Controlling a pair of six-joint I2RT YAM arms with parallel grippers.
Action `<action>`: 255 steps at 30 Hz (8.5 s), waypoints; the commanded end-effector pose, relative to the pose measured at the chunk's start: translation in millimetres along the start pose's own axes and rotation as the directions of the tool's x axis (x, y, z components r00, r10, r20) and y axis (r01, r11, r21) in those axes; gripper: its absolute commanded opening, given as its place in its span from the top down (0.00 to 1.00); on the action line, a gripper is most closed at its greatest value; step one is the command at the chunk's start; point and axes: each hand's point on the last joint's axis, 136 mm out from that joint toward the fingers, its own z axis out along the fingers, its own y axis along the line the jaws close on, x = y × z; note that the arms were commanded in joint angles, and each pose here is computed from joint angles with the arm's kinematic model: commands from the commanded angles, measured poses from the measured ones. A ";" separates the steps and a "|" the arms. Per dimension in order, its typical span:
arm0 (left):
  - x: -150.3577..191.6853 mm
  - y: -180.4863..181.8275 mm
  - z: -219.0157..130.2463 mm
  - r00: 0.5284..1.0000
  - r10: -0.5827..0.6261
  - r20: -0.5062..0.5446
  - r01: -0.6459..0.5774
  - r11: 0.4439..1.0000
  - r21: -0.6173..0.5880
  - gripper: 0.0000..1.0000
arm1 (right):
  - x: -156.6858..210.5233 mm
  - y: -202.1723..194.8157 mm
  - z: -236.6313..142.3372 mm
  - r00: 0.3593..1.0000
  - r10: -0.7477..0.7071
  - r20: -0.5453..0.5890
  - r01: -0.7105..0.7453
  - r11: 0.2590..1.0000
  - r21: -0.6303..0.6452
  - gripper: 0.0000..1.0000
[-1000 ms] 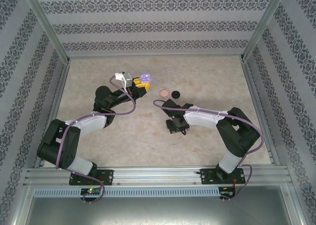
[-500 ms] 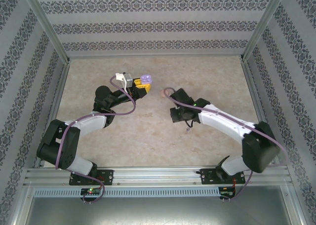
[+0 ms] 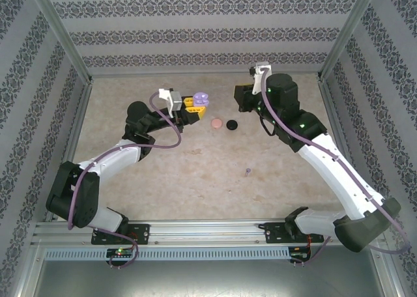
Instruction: Insert the wireless bluetooth earbuds into the charging case
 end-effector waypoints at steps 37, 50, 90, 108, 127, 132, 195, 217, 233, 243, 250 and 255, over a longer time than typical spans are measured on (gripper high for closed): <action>-30.1 -6.7 35.9 0.962 0.268 0.055 -0.264 0.963 -0.060 1.00 | -3.5 90.3 -21.4 0.963 -0.047 0.265 0.165 0.881 -0.444 0.87; -33.2 -7.0 36.0 0.964 0.258 0.060 -0.254 0.965 -0.060 1.00 | 8.0 88.5 -6.4 0.971 -0.047 0.236 0.149 0.889 -0.433 0.88; -46.1 8.7 36.1 0.969 0.220 0.110 -0.203 0.968 -0.149 1.00 | 62.5 84.6 6.6 0.971 -0.191 0.142 0.230 0.906 -0.356 0.88; -6.1 11.2 45.2 0.990 0.126 0.069 -0.117 0.986 -0.122 1.00 | -20.7 66.0 -45.3 0.965 0.056 0.257 0.021 0.958 -0.287 0.25; 11.9 -4.2 41.7 0.994 0.104 0.017 -0.103 0.993 -0.053 1.00 | 27.8 21.3 -20.5 0.969 0.233 -0.081 -0.243 0.958 -0.150 1.00; 14.7 -6.4 41.1 0.995 0.098 0.010 -0.098 0.994 -0.043 1.00 | 34.5 30.9 -12.2 0.965 0.233 -0.121 -0.251 0.952 -0.174 1.00; -15.0 6.7 -4.6 0.972 0.224 0.076 -0.197 0.945 -0.261 1.00 | 327.9 -113.3 -37.4 0.622 0.663 -0.416 -0.216 0.656 0.723 0.47; -14.1 5.8 -6.4 0.970 0.225 0.091 -0.194 0.945 -0.264 1.00 | 365.5 -110.8 -1.3 0.552 0.688 -0.472 -0.131 0.631 0.765 0.58; -12.9 5.9 -8.1 0.971 0.223 0.087 -0.192 0.944 -0.269 1.00 | 382.5 -110.0 -5.8 0.528 0.695 -0.489 -0.109 0.626 0.773 0.62; -12.9 6.3 -8.4 0.971 0.223 0.086 -0.192 0.943 -0.271 1.00 | 389.3 -105.5 -8.5 0.518 0.689 -0.507 -0.090 0.634 0.768 0.63; -11.2 6.4 -8.6 0.971 0.223 0.082 -0.193 0.943 -0.272 1.00 | 396.9 -103.5 -11.1 0.505 0.686 -0.524 -0.067 0.636 0.769 0.63; -11.2 6.6 -8.8 0.971 0.225 0.082 -0.195 0.942 -0.274 1.00 | 398.9 -101.9 -10.9 0.503 0.682 -0.531 -0.063 0.642 0.764 0.70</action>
